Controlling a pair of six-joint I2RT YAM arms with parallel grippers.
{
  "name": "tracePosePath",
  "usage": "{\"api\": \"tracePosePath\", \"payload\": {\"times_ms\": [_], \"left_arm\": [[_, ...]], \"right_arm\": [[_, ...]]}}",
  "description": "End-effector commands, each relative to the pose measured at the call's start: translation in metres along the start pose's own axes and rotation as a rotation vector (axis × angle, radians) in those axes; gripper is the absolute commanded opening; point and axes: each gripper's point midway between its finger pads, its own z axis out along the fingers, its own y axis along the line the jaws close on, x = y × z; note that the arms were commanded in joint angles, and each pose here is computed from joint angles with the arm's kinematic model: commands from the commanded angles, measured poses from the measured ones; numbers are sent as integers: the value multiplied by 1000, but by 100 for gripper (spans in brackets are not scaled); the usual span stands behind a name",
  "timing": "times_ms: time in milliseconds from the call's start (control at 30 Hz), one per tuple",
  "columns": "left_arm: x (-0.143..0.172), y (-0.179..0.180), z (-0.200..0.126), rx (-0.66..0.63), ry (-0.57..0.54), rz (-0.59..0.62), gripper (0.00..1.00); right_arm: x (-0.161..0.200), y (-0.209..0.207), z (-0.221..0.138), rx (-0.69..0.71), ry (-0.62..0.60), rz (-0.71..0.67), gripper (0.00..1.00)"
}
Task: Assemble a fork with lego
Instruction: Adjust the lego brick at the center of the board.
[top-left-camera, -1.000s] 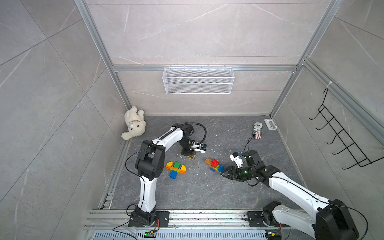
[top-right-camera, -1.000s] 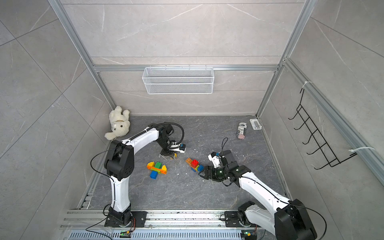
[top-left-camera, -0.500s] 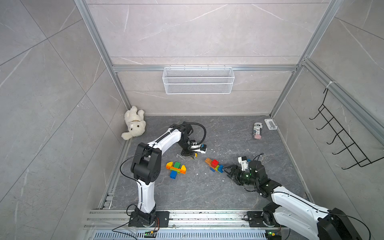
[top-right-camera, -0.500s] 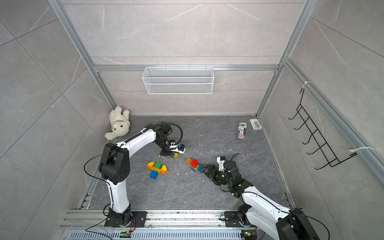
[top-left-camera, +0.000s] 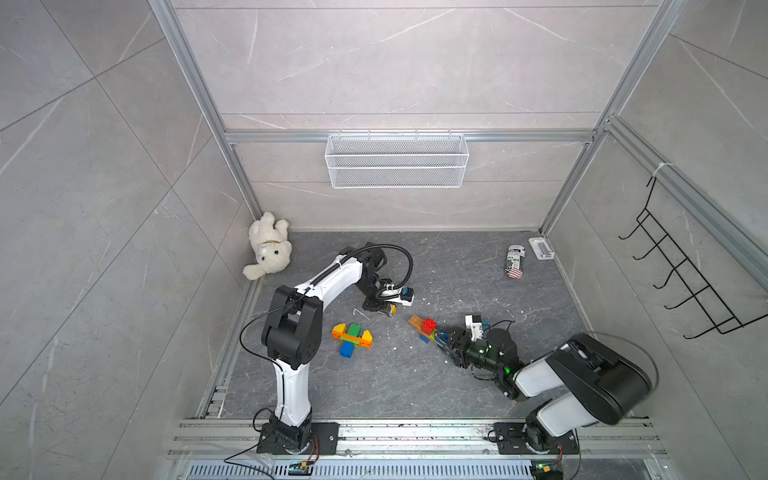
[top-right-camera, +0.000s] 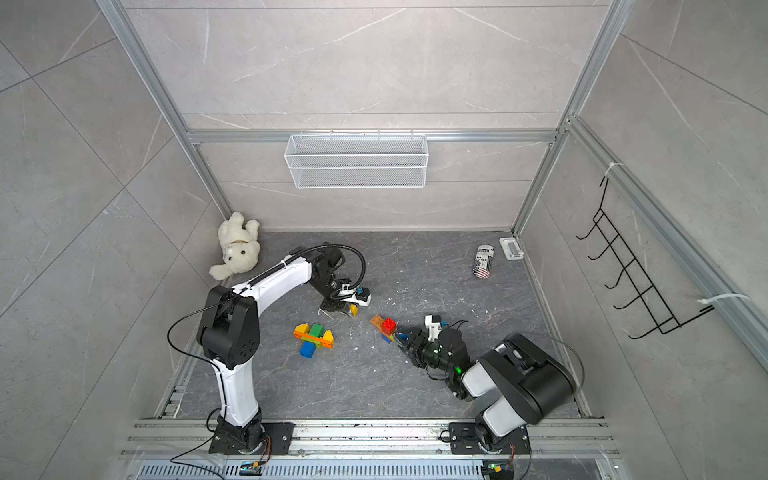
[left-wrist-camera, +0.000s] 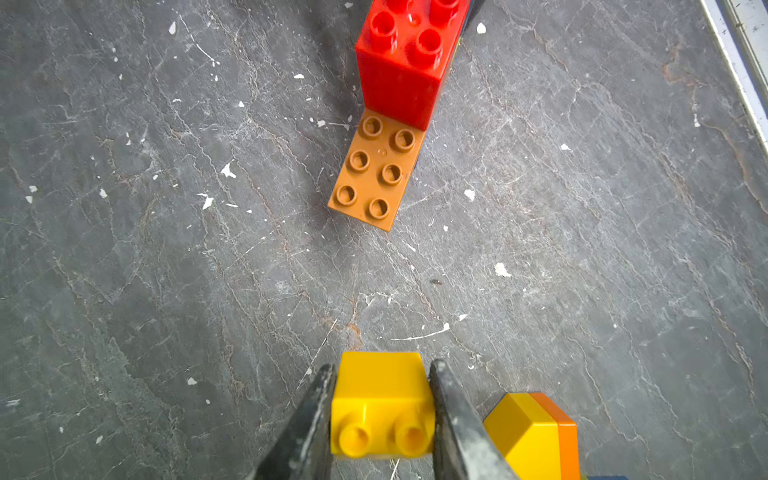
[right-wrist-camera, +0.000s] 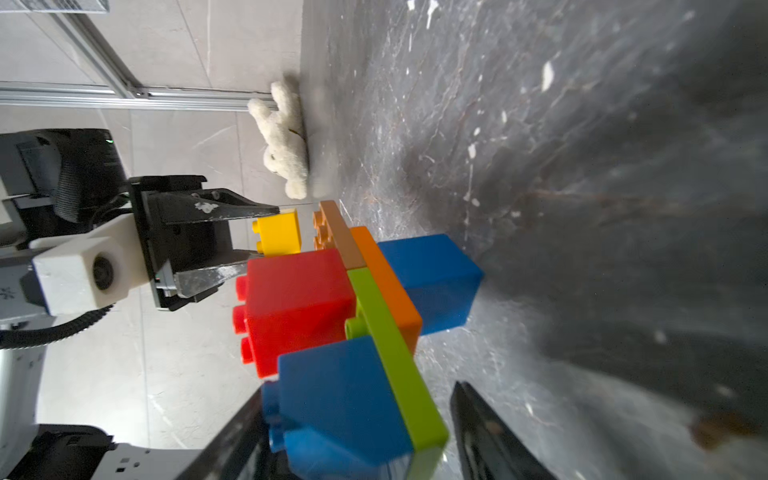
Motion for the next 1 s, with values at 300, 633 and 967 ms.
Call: {"api": "tracePosePath", "payload": {"times_ms": [300,633,967], "left_arm": [[-12,-3,-11,6,-4,13,5],[-32,-24,-29,5,-70,5,4],[-28,-42,-42,13,-17,-58,4]], "right_arm": [[0,17,3,-89,18,4,37],[9,32,20,-137,257,-51,38],[12,28,7,189,426,-326,40]]}}
